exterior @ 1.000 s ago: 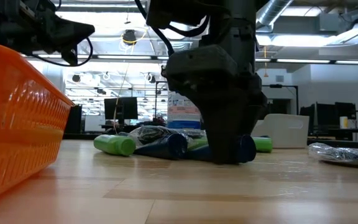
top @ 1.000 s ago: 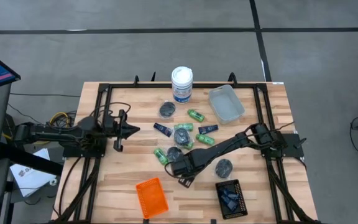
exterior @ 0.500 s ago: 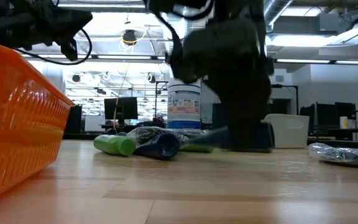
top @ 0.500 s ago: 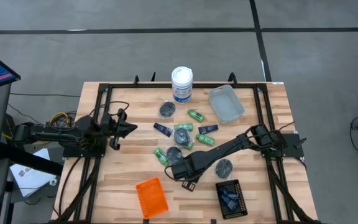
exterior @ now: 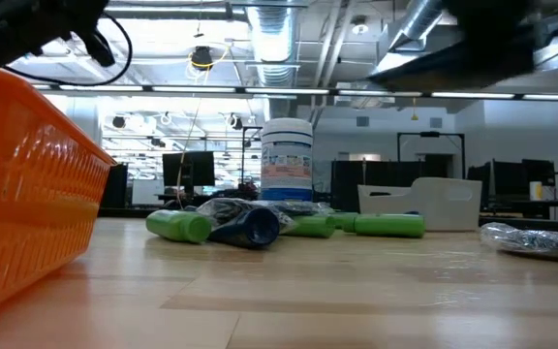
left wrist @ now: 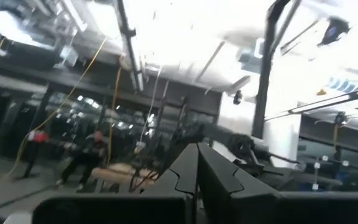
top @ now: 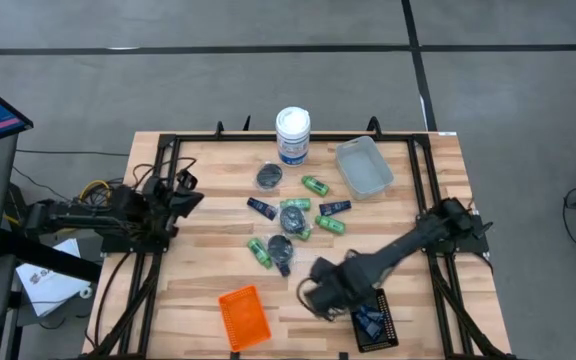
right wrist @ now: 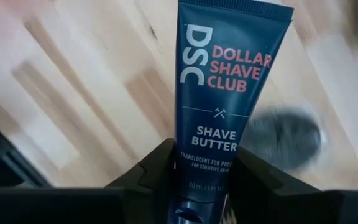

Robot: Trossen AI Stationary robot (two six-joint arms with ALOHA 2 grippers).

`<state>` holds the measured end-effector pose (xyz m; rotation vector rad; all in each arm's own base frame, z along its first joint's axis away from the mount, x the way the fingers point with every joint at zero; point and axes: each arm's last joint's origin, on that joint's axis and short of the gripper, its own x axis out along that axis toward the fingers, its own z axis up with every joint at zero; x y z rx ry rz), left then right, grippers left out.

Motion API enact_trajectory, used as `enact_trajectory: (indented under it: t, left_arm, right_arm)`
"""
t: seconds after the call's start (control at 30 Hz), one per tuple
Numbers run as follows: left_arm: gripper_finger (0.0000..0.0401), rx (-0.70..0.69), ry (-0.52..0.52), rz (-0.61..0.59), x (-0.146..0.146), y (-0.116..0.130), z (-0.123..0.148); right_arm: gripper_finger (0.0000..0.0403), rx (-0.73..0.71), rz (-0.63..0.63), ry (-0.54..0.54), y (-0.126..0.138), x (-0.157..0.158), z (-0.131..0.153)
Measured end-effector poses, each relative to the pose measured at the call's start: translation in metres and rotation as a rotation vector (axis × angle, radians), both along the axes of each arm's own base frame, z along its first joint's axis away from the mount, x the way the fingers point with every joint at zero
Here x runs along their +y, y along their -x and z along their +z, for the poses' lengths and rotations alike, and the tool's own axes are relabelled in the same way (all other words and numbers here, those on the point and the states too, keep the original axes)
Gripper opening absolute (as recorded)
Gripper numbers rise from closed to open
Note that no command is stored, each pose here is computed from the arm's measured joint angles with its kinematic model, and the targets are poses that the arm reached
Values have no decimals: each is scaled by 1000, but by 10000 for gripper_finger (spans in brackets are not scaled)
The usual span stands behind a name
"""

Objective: Pick & Place Travel size toiletries
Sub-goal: Put the blue shave cream into the black basket

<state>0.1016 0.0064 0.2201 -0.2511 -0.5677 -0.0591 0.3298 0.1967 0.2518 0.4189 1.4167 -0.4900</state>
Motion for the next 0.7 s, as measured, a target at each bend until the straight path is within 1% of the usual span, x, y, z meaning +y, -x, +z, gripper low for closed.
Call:
enact_trajectory:
  t: [0.13,0.27,0.37,0.5,0.6,0.67,0.7]
  left_arm:
    - [1,-61,-14,-13,-1,7,5]
    - [1,-111,-18,-13,-1,13,8]
    - [1,-129,-16,-16,-2,15,10]
    - [1,-128,14,-38,-2,15,10]
    - [1,-127,18,-50,-2,15,10]
    - [1,-127,17,-52,-2,15,10]
    - [1,-127,17,-52,-2,15,10]
  right_arm:
    - [117,47,-106,30,29,18,10]
    - [117,73,-234,64,53,37,12]
    - [117,71,-311,72,67,50,12]
    - [117,72,-391,53,82,67,7]
    - [117,56,-412,35,91,79,2]
    - [117,45,-375,20,96,86,2]
    - [118,35,-336,14,98,89,2]
